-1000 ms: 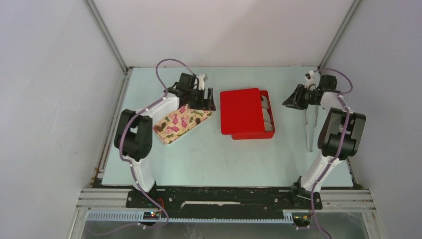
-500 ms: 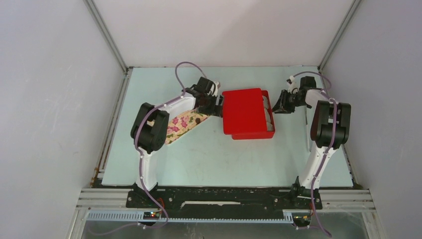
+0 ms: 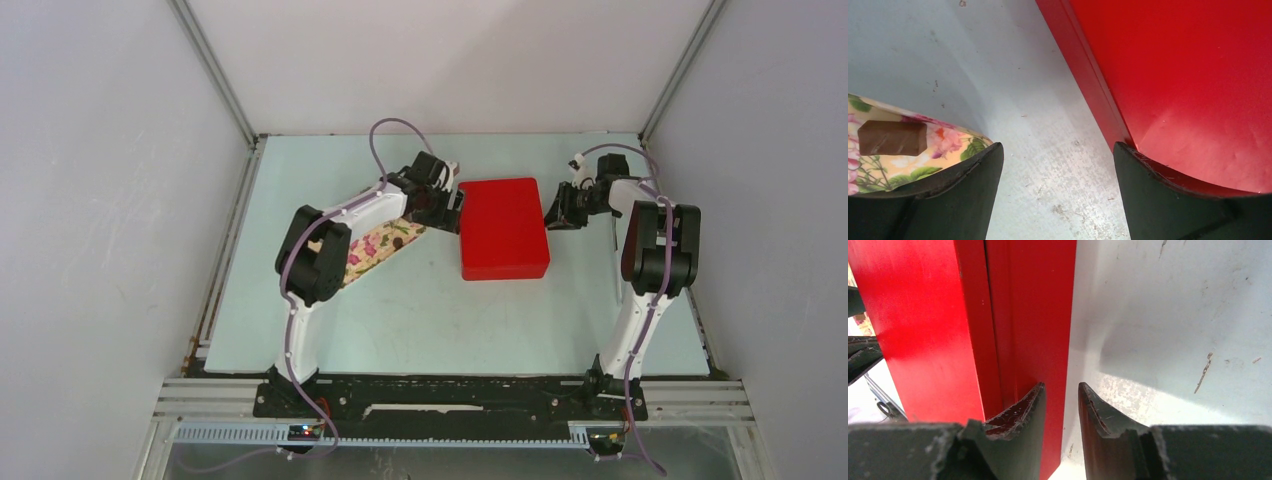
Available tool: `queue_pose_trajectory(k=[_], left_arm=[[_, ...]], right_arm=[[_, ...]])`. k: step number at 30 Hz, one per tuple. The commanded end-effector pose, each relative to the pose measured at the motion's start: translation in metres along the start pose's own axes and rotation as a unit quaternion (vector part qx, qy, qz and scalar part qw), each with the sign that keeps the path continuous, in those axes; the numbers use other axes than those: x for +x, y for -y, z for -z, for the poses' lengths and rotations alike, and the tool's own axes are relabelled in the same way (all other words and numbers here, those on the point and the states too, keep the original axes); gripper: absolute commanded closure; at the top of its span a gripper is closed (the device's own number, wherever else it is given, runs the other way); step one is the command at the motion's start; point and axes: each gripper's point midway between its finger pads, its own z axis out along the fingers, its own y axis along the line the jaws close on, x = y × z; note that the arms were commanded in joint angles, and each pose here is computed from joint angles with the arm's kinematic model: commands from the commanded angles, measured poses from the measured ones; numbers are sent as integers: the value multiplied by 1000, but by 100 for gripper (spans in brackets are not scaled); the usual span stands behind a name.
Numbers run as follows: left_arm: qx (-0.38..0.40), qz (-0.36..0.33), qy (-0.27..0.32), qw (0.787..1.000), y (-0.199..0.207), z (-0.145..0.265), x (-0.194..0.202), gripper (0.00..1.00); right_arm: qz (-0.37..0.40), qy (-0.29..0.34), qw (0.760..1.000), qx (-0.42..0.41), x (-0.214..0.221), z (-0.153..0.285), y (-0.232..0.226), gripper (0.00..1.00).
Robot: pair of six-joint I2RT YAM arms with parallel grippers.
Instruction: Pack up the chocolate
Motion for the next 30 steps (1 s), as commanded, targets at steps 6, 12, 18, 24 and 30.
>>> queue_pose_trajectory(k=[6, 12, 18, 24, 30], left_arm=[[20, -23, 6, 1000, 21, -7, -6, 15], [31, -35, 8, 999, 32, -9, -12, 14], [-16, -30, -2, 999, 14, -3, -3, 12], [-30, -17, 13, 999, -12, 29, -5, 11], [-45, 13, 78, 996, -42, 66, -36, 14]], right_arm=[[9, -14, 999, -33, 4, 0, -17, 66], [-1, -14, 1000, -27, 5, 0, -10, 66], [-34, 9, 999, 12, -4, 23, 15, 63], [-33, 60, 998, 2, -17, 66, 19, 59], [35, 125, 991, -28, -46, 96, -13, 63]])
